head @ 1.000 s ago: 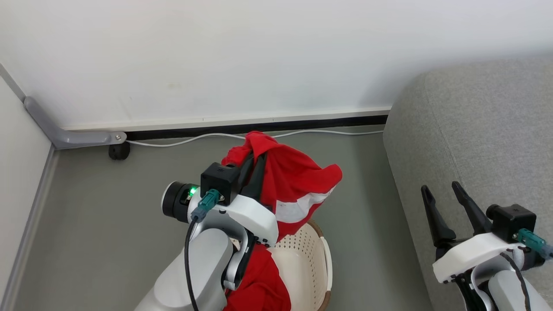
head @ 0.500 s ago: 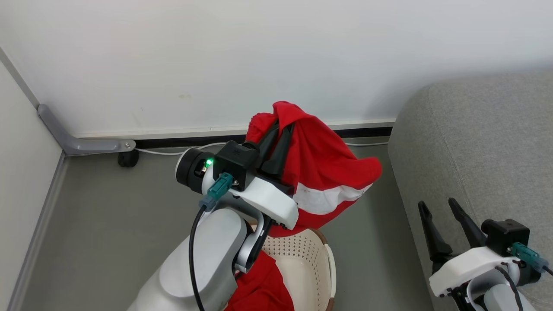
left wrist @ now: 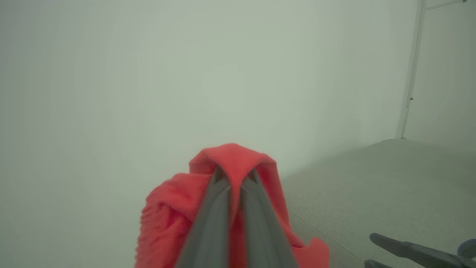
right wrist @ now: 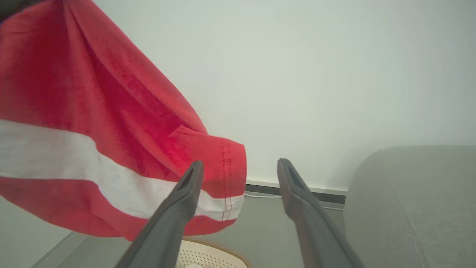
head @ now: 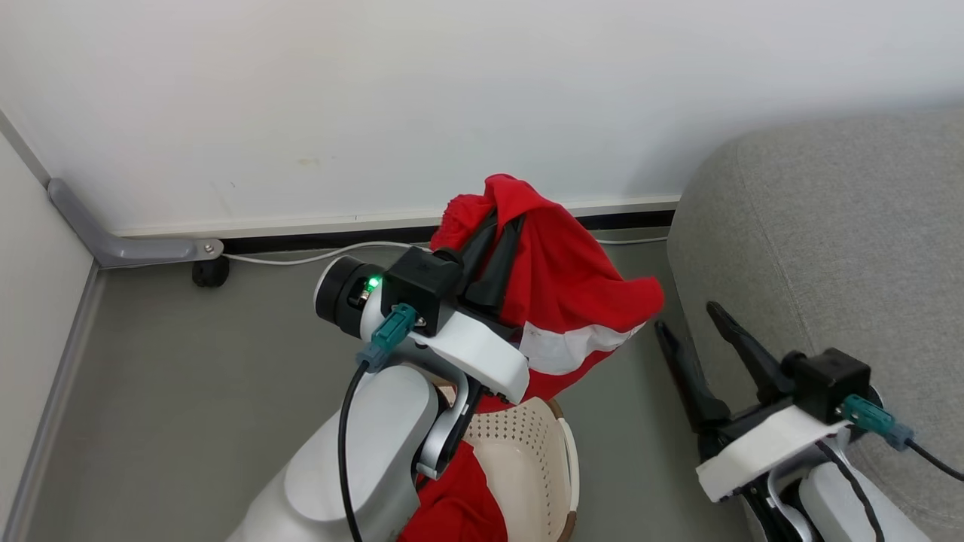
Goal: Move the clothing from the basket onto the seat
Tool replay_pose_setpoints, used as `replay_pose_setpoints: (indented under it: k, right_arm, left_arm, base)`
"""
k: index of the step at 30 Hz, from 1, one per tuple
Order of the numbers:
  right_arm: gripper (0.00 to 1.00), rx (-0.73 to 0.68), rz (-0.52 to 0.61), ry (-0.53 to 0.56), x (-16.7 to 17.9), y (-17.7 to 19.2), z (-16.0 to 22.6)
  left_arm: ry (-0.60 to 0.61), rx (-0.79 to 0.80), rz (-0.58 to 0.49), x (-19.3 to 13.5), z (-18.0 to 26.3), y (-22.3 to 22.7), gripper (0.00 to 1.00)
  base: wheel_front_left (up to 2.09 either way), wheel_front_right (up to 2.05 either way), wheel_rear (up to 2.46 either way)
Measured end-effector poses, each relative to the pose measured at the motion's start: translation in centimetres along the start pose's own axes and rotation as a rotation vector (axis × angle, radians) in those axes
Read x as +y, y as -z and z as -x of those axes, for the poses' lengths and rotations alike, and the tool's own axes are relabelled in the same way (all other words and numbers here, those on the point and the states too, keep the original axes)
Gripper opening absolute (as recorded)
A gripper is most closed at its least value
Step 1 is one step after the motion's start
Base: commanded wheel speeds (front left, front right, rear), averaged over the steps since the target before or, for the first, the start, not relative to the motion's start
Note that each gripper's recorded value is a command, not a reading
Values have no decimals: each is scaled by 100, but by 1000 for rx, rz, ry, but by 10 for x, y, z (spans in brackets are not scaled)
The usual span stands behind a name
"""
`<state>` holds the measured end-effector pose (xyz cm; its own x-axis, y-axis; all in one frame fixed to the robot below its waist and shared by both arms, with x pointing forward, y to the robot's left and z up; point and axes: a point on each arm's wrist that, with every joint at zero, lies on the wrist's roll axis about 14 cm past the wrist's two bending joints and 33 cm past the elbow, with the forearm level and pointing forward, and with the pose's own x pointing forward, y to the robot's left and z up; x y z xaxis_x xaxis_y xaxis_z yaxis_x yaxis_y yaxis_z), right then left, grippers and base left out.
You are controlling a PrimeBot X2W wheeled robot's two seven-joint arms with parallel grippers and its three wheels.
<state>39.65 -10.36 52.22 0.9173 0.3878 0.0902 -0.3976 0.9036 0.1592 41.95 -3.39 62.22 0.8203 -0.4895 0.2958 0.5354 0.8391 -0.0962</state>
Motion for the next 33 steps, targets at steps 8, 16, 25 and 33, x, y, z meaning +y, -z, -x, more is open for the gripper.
replay_pose_setpoints:
  k: [8,16,25,33]
  right_arm:
    - [100,0,60,-258,55,-14,-18]
    - [100,36,90,-391,86,-10,-28]
    - [0,117,119,-433,102,16,-42]
    - [0,140,95,-444,107,24,-48]
  left_arm:
    - [22,8,2,-6,-1,3,0]
    - [42,5,0,-13,2,0,0]
    - [53,19,23,-19,8,2,0]
    - [34,34,22,-15,7,7,0]
  base:
    - [0,0,0]
    - [0,0,0]
    - [0,0,0]
    - [0,0,0]
